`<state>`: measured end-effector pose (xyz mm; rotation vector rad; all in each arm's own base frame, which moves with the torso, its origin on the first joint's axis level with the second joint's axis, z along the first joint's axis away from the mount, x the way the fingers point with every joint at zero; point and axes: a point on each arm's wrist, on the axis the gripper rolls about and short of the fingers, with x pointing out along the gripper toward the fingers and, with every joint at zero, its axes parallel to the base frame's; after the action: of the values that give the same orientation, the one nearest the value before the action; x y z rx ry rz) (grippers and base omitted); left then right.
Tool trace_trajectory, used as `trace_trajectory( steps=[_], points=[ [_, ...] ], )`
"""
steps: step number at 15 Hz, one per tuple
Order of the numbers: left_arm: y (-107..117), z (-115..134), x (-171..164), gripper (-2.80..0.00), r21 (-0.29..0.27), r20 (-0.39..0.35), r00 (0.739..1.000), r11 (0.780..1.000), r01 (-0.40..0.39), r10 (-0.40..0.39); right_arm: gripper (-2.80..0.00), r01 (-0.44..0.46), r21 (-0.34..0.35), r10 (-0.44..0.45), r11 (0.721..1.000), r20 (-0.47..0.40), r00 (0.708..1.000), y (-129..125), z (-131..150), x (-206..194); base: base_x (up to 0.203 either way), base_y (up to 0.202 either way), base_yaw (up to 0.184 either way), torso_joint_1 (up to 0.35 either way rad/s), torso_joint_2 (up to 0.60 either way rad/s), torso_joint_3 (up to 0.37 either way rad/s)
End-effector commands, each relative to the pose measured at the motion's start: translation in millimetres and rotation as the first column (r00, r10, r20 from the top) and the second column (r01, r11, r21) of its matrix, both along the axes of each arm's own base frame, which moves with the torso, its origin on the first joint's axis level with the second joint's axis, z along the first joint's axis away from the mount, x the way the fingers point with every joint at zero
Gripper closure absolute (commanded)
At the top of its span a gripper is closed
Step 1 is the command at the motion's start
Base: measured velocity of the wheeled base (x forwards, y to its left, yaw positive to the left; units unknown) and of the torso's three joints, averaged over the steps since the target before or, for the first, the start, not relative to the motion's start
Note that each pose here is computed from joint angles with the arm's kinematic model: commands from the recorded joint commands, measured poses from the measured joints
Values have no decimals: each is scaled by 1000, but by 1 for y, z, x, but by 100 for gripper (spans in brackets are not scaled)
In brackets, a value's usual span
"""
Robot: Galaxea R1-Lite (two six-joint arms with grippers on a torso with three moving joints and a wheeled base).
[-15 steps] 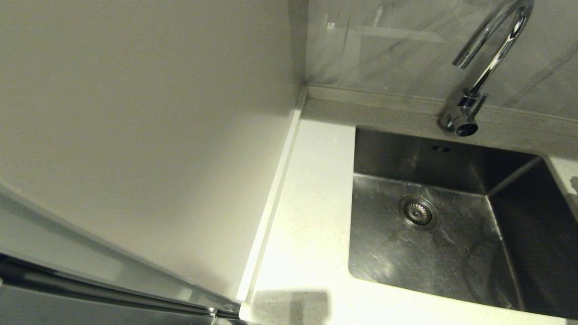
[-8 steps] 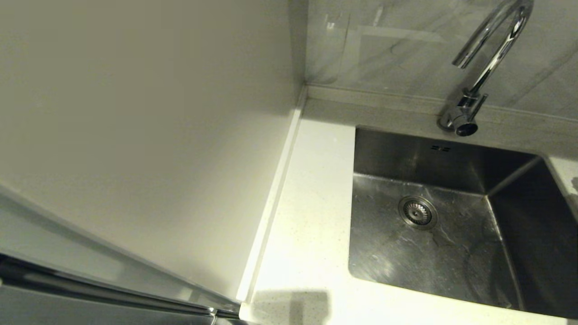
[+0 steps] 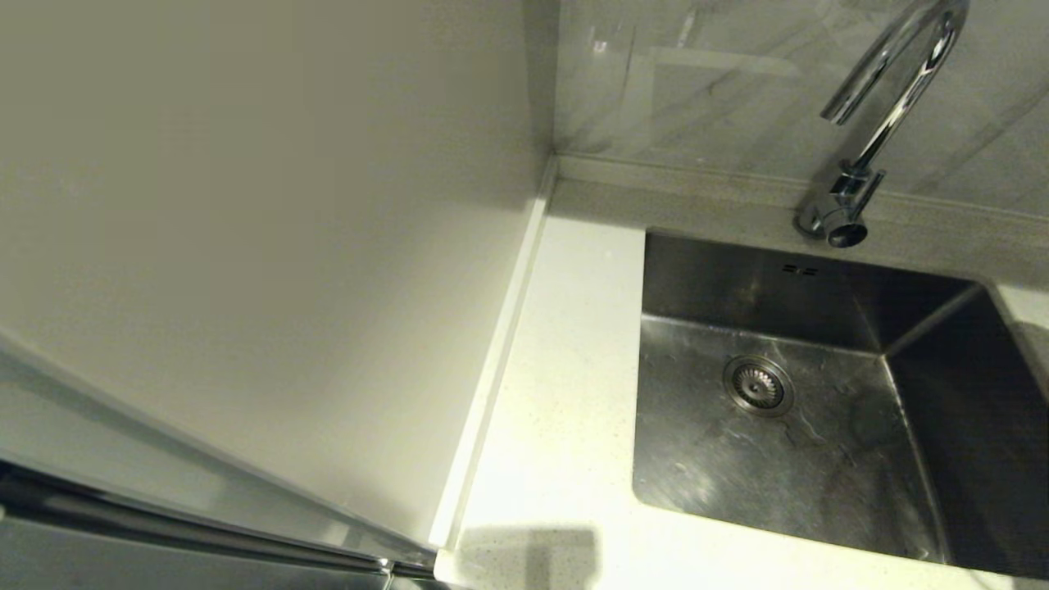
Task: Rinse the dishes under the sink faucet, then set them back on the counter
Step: Put a bowl into the sink
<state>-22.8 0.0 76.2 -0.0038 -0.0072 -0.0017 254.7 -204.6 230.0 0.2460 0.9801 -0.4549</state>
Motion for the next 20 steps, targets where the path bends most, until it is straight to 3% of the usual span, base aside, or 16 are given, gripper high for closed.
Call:
trace_trajectory(
  steps=[1, 5, 9, 11, 13, 15, 18, 20],
  points=[
    [0, -1, 0, 0, -1, -4, 1000, 1000, 0, 0, 0, -89, -13, 89, 996, 38, 995, 40, 18, -13, 0, 0, 0, 0, 0, 0],
    [0, -1, 0, 0, -1, -3, 1000, 1000, 0, 0, 0, -283, 27, 282, 959, 14, 959, 105, 11, -25, 0, 0, 0, 0, 0, 0],
    [0, -1, 0, 0, -1, -3, 1000, 1000, 0, 0, 0, -455, 59, 458, 888, -41, 888, 157, -4, -29, 0, 0, 0, 0, 0, 0],
    [0, -1, 0, 0, -1, -4, 1000, 1000, 0, 0, 0, -526, 42, 528, 849, -69, 846, 178, -9, -19, 0, 0, 0, 0, 0, 0],
    [0, -1, 0, 0, -1, -4, 1000, 1000, 0, 0, 0, -574, -19, 569, 819, -103, 816, 198, -20, 2, 0, 0, 0, 0, 0, 0],
    [0, 0, 0, 0, -1, -1, 1000, 1000, 0, 0, 0, -578, -100, 567, 810, -115, 815, 213, -36, 27, 0, 0, 0, 0, 0, 0],
    [0, -1, 0, 0, -1, -3, 1000, 1000, 0, 0, 0, -502, -191, 487, 843, -125, 865, 228, -65, 61, 0, 0, 0, 0, 0, 0],
    [0, -1, 0, 0, -1, -4, 1000, 1000, 0, 0, 0, -451, -204, 429, 869, -147, 891, 230, -84, 76, 0, 0, 0, 0, 0, 0]
  ],
)
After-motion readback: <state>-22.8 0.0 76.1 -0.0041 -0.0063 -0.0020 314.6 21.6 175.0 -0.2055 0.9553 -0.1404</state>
